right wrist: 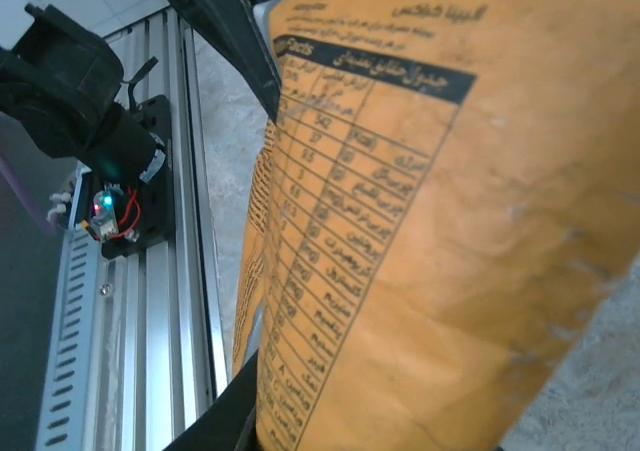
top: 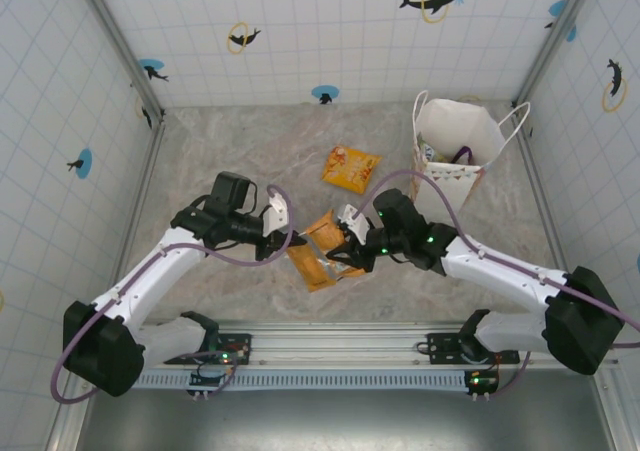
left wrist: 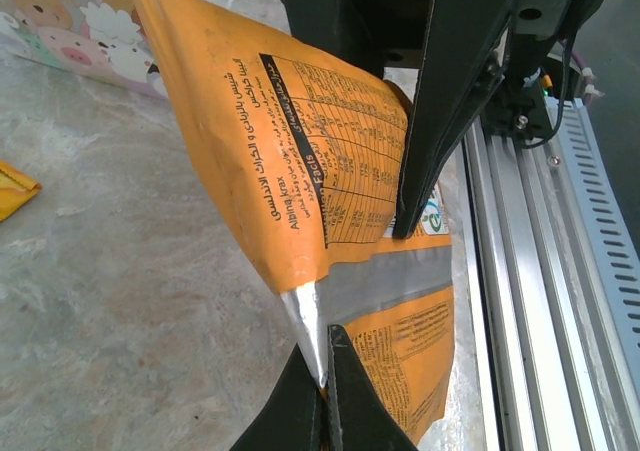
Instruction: Place the snacks into the paper bag
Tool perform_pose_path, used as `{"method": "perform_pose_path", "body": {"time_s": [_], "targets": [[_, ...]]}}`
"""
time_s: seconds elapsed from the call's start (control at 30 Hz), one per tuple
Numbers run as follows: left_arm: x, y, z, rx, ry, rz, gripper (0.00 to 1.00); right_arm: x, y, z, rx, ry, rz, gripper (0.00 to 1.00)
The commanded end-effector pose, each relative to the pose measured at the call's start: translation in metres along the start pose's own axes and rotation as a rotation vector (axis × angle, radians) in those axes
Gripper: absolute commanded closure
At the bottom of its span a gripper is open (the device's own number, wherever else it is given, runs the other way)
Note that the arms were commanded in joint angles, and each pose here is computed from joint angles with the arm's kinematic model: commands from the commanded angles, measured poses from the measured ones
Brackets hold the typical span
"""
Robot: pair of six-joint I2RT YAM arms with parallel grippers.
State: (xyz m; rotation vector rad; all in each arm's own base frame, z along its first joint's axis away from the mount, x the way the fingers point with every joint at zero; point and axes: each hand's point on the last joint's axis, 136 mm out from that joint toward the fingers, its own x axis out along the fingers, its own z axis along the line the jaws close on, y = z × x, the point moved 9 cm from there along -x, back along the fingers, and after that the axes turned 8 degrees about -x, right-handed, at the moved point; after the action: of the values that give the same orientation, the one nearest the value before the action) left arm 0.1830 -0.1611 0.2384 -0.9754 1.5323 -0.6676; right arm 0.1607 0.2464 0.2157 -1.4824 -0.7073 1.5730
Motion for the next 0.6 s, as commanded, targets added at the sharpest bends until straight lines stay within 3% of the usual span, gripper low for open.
{"method": "perform_pose_path", "body": {"time_s": [0.0,0.13,0.27,0.57], "targets": [[-0.002,-0.005,-0.001,0.021,-0.029,-0.028,0.94,-0.011,-0.015,0.003,-0.028,0.004,-0.056,0.79],[-0.001,-0.005,0.007,-0.057,-0.089,-0.047,0.6,-0.021,-0.015,0.003,-0.033,0.077,-0.09,0.85],[0.001,-0.007,0.021,-0.23,-0.2,-0.076,0.34,-0.042,-0.016,-0.001,-0.01,0.241,-0.148,0.87],[0.014,0.007,0.047,-0.529,-0.33,-0.168,0.19,-0.11,-0.046,-0.003,0.042,0.504,-0.332,0.91]]}}
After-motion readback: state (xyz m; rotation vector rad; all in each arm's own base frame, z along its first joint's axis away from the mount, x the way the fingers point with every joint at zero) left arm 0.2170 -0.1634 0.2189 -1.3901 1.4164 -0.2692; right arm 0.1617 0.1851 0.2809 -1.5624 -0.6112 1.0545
